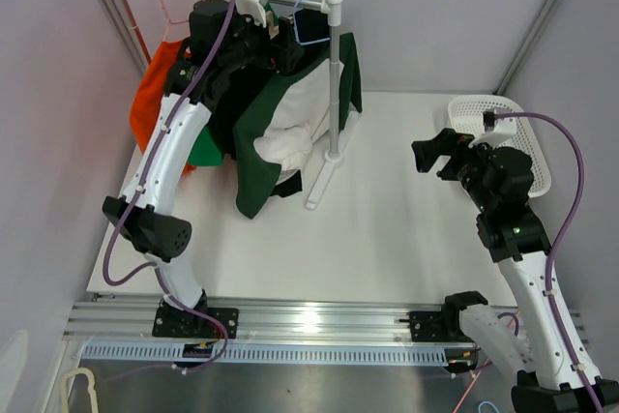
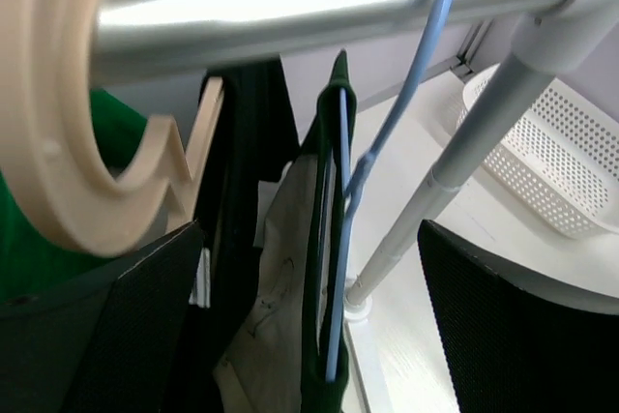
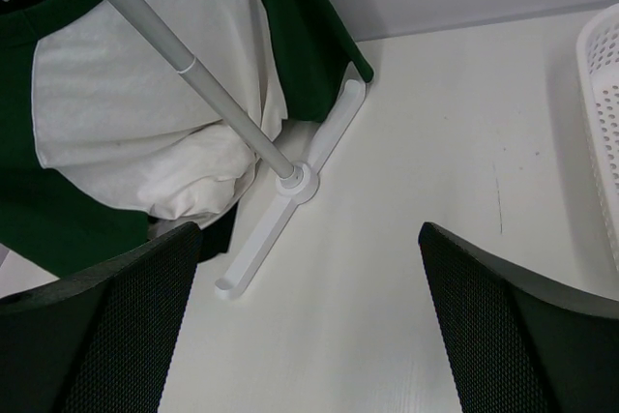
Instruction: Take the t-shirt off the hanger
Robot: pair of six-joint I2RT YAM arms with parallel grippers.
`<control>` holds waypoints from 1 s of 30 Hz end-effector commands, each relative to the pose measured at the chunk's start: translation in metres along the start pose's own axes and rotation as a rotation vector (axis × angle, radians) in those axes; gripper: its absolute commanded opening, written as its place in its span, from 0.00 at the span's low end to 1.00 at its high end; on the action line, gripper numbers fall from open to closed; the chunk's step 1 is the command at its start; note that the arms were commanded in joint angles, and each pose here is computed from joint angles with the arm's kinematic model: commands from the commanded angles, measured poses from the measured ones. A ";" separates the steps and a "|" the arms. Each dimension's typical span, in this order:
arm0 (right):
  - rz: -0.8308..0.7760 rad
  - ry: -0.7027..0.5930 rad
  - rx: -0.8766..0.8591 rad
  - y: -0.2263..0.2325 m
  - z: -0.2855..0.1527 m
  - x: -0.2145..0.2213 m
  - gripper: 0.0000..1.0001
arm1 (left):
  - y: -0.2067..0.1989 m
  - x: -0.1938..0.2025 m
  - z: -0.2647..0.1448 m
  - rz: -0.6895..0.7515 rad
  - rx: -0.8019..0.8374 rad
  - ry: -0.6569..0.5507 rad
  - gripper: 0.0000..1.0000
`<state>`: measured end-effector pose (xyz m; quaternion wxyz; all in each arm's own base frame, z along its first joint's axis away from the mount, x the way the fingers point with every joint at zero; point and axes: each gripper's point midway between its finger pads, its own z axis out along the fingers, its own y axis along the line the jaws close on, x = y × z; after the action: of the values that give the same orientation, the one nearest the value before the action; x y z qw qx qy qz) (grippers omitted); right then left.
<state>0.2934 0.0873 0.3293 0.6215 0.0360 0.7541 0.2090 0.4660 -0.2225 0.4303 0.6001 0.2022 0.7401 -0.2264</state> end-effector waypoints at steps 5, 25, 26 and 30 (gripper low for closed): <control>-0.025 -0.081 -0.002 0.004 -0.002 -0.026 1.00 | -0.004 -0.045 0.011 0.040 0.022 -0.128 0.83; -0.020 -0.071 0.031 -0.004 0.000 -0.024 1.00 | -0.014 -0.025 0.039 0.051 0.098 -0.093 0.49; -0.017 -0.073 0.030 -0.003 0.000 -0.024 0.99 | -0.015 -0.027 0.039 0.046 0.099 -0.100 0.47; -0.012 -0.072 0.030 -0.004 0.001 -0.024 0.99 | -0.018 -0.021 0.047 0.032 0.128 -0.086 0.44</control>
<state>0.2981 0.0803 0.3262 0.6216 0.0485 0.7570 0.1954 0.4993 -0.2507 0.4319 0.6113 0.2246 0.7157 -0.2523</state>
